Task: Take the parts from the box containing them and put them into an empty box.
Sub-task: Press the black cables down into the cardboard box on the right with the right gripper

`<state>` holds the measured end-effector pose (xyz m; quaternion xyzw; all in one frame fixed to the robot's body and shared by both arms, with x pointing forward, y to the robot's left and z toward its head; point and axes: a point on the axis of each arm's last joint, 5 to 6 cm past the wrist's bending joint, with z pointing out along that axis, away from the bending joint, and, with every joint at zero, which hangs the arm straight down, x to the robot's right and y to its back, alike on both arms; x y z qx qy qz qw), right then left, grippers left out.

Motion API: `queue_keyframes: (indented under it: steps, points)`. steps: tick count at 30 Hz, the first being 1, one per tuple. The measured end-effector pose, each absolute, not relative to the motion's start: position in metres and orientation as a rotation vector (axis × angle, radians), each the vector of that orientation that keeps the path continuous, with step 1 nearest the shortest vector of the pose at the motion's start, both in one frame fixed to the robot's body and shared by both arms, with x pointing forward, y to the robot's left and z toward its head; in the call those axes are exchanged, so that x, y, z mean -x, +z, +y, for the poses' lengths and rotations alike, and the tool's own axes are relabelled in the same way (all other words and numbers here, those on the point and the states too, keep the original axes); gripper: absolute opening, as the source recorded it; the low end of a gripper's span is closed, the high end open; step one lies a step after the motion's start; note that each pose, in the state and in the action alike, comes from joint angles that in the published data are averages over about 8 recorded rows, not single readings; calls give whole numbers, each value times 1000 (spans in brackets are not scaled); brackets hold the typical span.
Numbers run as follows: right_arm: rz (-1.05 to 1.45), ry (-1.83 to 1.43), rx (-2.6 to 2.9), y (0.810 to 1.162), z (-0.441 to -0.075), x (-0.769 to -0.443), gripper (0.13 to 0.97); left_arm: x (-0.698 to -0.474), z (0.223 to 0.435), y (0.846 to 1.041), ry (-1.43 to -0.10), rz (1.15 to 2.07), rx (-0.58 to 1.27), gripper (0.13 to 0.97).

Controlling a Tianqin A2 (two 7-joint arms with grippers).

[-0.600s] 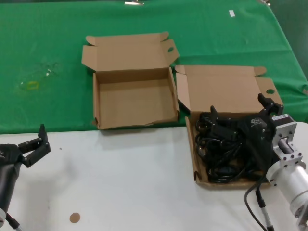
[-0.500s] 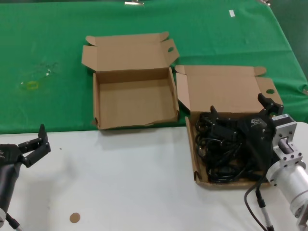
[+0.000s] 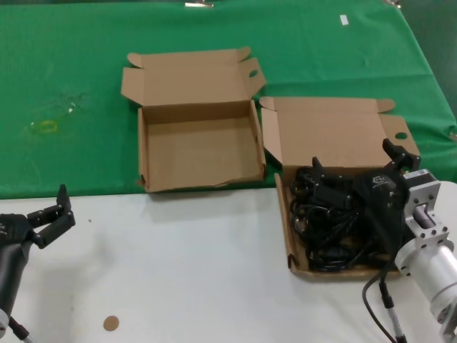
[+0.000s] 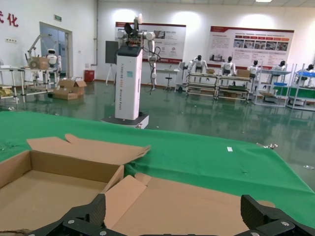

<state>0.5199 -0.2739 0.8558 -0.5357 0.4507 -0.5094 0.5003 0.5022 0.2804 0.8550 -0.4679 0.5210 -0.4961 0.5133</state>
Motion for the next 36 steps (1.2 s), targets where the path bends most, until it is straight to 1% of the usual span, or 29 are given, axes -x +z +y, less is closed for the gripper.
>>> queue_keyframes:
  steps: [4,13,21,22,30,34,36]
  points:
    - [1090,-1232,1295,856,-274,-520,966,-502,280,855,-1193,1253,1125,966]
    - [1090,-1232,1295,856,-274,-520,966,-502,280,855,-1193,1253,1125,927]
    - [1090,-1232,1295,856,-274,-520,966,-502,280,855,-1193,1253,1125,815]
    - [1090,-1232,1295,856,-274,-520,966,-502,280,855,-1193,1253,1125,815]
    - [1091,-1234,1296,856,-274,-520,966,-502,280,855,-1193,1253,1125,632]
    - [1093,-1240,1296,856,-273,-520,966,-502,280,855,-1193,1253,1125,632]
    - [1092,-1244,1296,857,-273,-520,966,-502,280,855,-1193,1253,1125,576]
